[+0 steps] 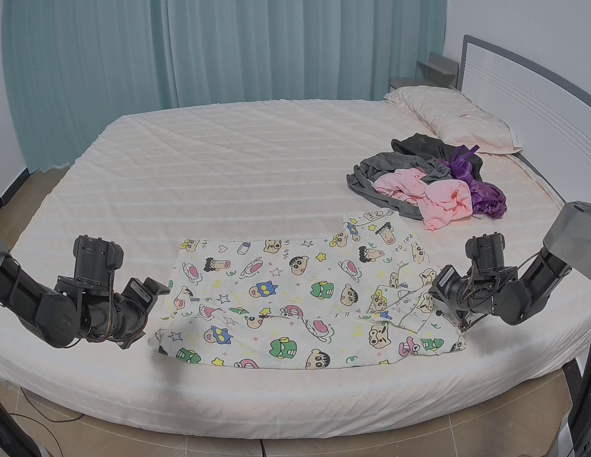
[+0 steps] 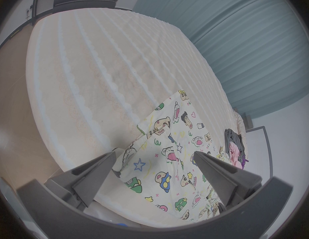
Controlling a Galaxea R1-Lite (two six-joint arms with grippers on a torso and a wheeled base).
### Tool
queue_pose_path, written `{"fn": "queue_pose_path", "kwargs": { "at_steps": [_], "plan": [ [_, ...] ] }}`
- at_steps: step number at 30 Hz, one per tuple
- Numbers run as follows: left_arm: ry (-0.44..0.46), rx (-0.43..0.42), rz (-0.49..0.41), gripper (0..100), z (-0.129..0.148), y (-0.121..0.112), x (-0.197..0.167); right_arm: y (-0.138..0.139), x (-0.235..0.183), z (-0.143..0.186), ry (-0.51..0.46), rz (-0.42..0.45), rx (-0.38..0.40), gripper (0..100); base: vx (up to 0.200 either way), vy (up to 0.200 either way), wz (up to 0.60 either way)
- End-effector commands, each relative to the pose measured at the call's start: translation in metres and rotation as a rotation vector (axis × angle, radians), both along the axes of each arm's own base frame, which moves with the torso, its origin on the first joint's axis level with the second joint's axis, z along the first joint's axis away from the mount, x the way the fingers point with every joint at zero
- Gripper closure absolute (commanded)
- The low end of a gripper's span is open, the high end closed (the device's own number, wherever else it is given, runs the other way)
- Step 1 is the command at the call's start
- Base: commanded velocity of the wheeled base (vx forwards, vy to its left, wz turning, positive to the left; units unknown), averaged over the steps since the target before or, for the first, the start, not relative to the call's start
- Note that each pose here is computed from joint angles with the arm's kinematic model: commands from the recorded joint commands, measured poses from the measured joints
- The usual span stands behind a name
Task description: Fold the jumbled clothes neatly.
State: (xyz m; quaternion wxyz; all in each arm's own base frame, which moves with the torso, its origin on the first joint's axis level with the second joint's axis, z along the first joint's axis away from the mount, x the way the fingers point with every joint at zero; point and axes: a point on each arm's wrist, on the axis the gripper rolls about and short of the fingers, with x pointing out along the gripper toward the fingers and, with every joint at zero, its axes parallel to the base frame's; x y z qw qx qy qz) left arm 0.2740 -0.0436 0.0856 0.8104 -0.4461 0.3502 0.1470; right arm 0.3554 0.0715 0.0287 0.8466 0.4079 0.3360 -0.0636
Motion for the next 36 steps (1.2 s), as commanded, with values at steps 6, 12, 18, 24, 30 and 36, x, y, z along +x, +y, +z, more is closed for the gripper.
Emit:
{"fn": "queue_pose_path", "kwargs": {
  "at_steps": [6,12,18,24,30,36],
  "plan": [
    [0.008,0.001,0.001,0,-0.002,0.000,-0.001,-0.002,-0.023,0.026,-0.041,-0.007,-0.011,100,0.000,0.000,0.00],
    [0.031,-0.018,-0.011,0,-0.007,0.000,-0.002,0.004,-0.048,0.058,-0.096,0.023,-0.035,100,0.000,0.000,0.00],
    [0.056,-0.060,-0.026,0,-0.012,-0.003,-0.001,0.011,-0.070,0.084,-0.093,0.061,-0.031,100,0.000,0.000,0.00],
    [0.055,-0.059,-0.026,0,-0.011,-0.003,-0.001,0.012,-0.082,0.078,-0.039,0.061,-0.059,100,0.000,0.000,0.00],
    [0.060,-0.061,-0.039,0,-0.013,-0.007,-0.002,0.008,-0.085,0.088,-0.057,0.042,-0.065,100,0.000,0.000,0.00],
    [0.068,-0.060,-0.040,0,-0.014,-0.007,-0.003,0.012,-0.084,0.101,-0.057,0.054,-0.063,100,0.000,0.000,0.00]
  ]
}}
